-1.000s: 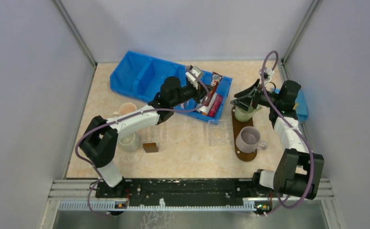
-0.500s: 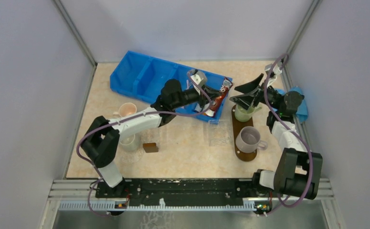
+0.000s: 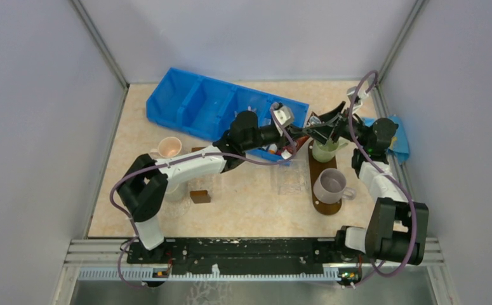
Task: Prepare toiletry sets of a toothbrush and toothpaste on the tray
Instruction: Pick up the toothpaste from the storage box.
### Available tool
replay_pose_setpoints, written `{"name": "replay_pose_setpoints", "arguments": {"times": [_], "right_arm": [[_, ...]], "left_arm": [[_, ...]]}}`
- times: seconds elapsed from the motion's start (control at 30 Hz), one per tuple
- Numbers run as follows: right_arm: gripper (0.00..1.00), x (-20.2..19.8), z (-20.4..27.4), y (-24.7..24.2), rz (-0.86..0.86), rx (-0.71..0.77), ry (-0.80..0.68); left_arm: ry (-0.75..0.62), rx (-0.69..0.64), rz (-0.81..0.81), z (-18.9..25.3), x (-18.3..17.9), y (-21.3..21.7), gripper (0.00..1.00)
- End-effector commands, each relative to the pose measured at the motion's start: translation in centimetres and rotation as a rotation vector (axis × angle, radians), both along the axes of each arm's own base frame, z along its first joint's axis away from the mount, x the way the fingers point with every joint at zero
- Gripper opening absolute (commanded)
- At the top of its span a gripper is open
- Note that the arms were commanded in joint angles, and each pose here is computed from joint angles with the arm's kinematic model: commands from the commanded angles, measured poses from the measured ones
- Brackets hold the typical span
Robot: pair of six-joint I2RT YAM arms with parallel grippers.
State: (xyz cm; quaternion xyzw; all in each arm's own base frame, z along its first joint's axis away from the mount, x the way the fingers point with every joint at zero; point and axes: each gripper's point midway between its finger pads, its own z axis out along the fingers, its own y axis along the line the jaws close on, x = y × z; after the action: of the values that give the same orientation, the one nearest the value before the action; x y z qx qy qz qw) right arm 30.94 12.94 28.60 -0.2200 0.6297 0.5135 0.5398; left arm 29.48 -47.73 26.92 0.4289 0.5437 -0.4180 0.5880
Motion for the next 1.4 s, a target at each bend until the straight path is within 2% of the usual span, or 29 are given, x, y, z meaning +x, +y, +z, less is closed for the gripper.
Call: {"name": "replay_pose_setpoints", "arguments": {"times": [0.0,0.13,0.27,0.37,0.4,0.5,0.53,0.67,0.83,0.97,1.17,1.37], "right_arm": [[0.64,0.6,0.9,0.2,-0.004,-0.023,-0.043],[0.36,0.6,0.9,0.3,0.002,-0.023,-0.039],[0.18,0.5,1.1,0.4,0.011,-0.026,-0.041],[0.09,0.4,1.2,0.4,0.018,-0.027,-0.044],[0.05,0.1,1.5,0.5,0.032,-0.028,-0.054],[0.04,-0.3,2.0,0.5,0.047,-0.029,-0.072],[0.03,-0.4,2.1,0.5,0.051,-0.030,-0.077],[0.02,-0.7,2.4,0.3,0.056,-0.034,-0.094],[0.01,-1.1,2.4,0.4,0.079,-0.050,-0.114],[0.00,-2.1,2.2,0.6,0.124,-0.087,-0.167],[0.00,-3.0,2.1,0.8,0.154,-0.121,-0.243],[0.00,-2.2,1.2,0.5,0.134,-0.136,-0.221]], "left_arm": [[-0.087,-0.023,0.039,2.3,0.5,-0.6,0.00],[-0.095,-0.020,0.044,2.3,0.5,-0.7,0.00],[-0.104,-0.019,0.044,2.4,0.3,-0.7,0.01],[-0.107,-0.019,0.029,2.5,-0.1,-0.6,0.08],[-0.107,-0.021,0.006,2.9,-0.7,-0.6,0.20],[-0.110,-0.022,-0.030,3.2,-1.6,-0.3,0.35],[-0.116,-0.026,-0.041,3.5,-2.1,-0.1,0.43],[-0.147,-0.032,-0.084,4.5,-3.4,0.9,0.60],[-0.176,-0.034,-0.079,5.5,-4.1,2.2,0.68],[-0.168,-0.042,0.046,6.2,-2.2,3.9,0.69],[-0.175,-0.063,0.202,6.8,0.2,6.7,0.79],[-0.179,-0.057,0.386,6.7,3.2,9.2,0.91]]}}
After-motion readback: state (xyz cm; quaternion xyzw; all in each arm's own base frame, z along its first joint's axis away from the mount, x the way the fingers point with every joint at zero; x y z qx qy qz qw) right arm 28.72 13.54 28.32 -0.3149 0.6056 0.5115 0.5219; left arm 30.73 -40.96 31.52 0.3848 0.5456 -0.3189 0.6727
